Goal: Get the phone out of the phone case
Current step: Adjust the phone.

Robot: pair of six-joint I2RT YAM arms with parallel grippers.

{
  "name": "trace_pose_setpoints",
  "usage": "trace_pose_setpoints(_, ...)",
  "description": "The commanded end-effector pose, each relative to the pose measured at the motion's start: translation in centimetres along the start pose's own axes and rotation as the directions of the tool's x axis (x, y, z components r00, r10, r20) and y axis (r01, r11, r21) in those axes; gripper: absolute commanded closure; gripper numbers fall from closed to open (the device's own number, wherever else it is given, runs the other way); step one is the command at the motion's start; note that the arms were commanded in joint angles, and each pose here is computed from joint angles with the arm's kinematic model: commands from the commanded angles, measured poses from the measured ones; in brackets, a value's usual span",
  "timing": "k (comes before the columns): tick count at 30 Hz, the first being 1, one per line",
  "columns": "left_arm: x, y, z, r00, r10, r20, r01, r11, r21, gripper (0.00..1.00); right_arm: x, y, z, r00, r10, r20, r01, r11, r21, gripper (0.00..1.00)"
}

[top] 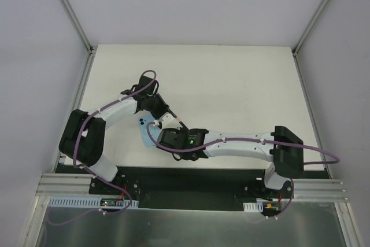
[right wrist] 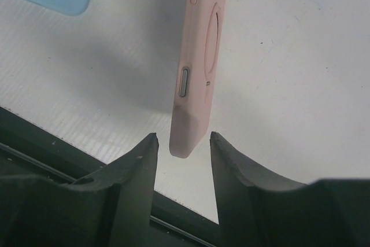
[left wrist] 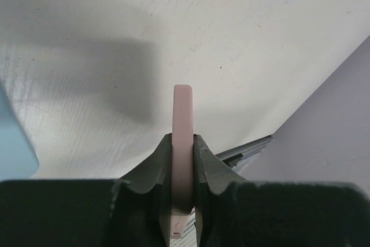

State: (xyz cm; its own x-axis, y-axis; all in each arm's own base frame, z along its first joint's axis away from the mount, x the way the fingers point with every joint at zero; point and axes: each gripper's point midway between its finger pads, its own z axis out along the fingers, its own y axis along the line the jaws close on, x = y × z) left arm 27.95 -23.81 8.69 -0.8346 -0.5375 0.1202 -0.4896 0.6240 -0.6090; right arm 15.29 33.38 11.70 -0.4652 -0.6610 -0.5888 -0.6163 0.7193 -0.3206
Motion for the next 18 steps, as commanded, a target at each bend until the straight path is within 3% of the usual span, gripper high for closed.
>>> trace_pose_setpoints(1,0.3,-2.8,-2.0,1.000,0.020,0.006,-0.020,0.997,0.075,1.00,-0.4,-0.2,0.3,1.000,0.011,0.004,-0.011,0.999,0.035,0.56)
trace_pose_setpoints(8,0.2,-2.9,-2.4,1.000,0.021,0.010,-0.021,0.997,0.075,1.00,0.2,-0.5,0.9,1.000,-0.018,-0.018,0.019,0.997,0.068,0.52)
trace_pose_setpoints(13,0.3,-2.9,-2.6,1.000,0.025,0.002,-0.025,0.997,0.072,1.00,0.1,-1.0,1.3,0.999,-0.035,-0.017,0.037,0.993,0.110,0.55)
trace_pose_setpoints(16,0.5,-2.9,-2.6,1.000,0.027,-0.001,-0.027,0.997,0.075,1.00,0.1,-1.0,1.7,0.998,-0.055,-0.026,0.058,0.990,0.126,0.69)
trace_pose_setpoints(18,0.4,-2.9,-2.7,1.000,0.026,0.000,-0.026,0.997,0.075,1.00,-0.1,-1.3,1.9,0.998,-0.059,-0.027,0.062,0.986,0.152,0.91)
